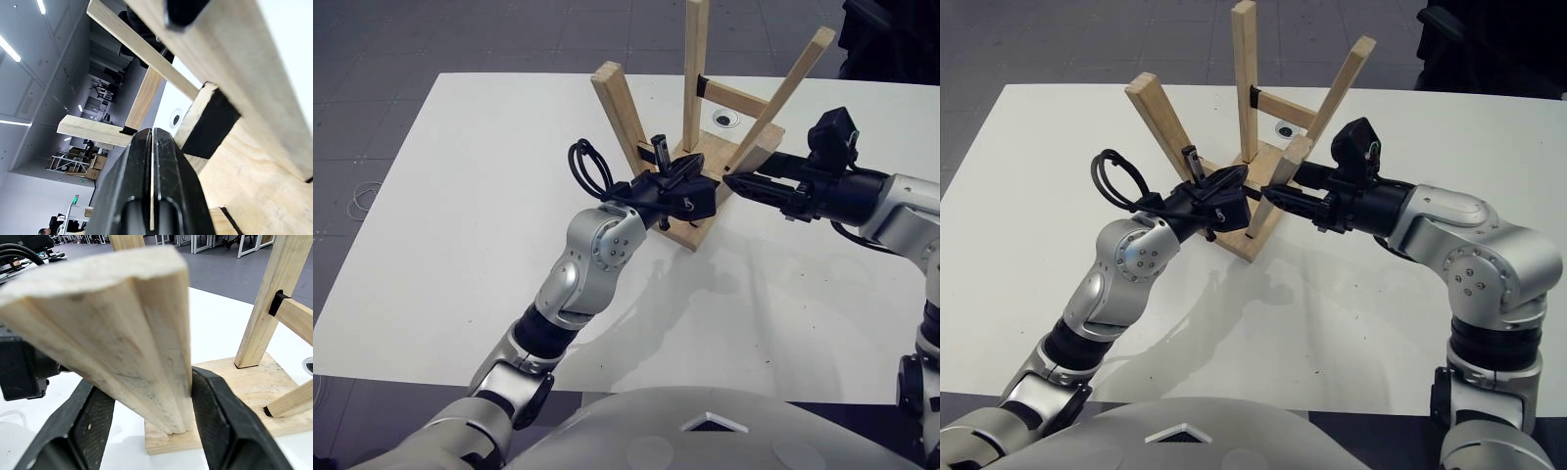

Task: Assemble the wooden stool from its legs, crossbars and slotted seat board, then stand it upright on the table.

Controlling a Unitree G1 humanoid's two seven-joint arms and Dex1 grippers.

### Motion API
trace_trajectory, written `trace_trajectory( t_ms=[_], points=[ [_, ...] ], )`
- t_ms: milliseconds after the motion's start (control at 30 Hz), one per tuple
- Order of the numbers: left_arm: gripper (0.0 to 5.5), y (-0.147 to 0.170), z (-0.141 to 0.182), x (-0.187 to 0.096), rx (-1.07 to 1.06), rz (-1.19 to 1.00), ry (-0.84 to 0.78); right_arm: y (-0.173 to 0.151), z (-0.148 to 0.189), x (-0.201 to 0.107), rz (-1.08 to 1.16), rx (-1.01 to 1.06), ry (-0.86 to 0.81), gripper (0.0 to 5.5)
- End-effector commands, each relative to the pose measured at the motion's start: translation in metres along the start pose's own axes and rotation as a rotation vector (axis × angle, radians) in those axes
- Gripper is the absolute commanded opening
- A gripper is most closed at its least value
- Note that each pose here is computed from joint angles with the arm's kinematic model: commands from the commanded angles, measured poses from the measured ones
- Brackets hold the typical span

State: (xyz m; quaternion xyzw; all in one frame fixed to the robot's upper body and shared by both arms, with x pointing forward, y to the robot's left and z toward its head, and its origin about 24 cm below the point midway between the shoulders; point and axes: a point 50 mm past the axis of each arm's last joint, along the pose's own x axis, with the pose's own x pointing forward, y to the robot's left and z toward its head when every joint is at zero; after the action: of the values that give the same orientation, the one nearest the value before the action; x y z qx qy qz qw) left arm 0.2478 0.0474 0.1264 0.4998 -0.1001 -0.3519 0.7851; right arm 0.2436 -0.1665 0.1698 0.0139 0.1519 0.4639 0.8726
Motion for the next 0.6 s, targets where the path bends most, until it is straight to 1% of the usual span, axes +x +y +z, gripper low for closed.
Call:
trace_trajectory(
  t_ms=[33, 200, 333, 600],
  points=[
    [0.1, -0.026, -0.009, -0.003, -0.062, -0.169, 0.063, 0.007, 0.011, 0.004, 0.074, -0.049, -0.015, 2.31],
    [0.1, -0.036, -0.012, -0.006, -0.115, -0.219, 0.082, 0.013, 0.017, 0.016, 0.142, -0.099, 0.006, 2.27],
    [0.1, -0.037, -0.012, -0.007, -0.137, -0.219, 0.084, 0.018, 0.022, 0.027, 0.186, -0.11, -0.006, 2.22],
    [0.1, -0.043, -0.016, -0.011, -0.158, -0.234, 0.097, 0.023, 0.044, 0.047, 0.212, -0.073, -0.128, 2.22]
  ],
)
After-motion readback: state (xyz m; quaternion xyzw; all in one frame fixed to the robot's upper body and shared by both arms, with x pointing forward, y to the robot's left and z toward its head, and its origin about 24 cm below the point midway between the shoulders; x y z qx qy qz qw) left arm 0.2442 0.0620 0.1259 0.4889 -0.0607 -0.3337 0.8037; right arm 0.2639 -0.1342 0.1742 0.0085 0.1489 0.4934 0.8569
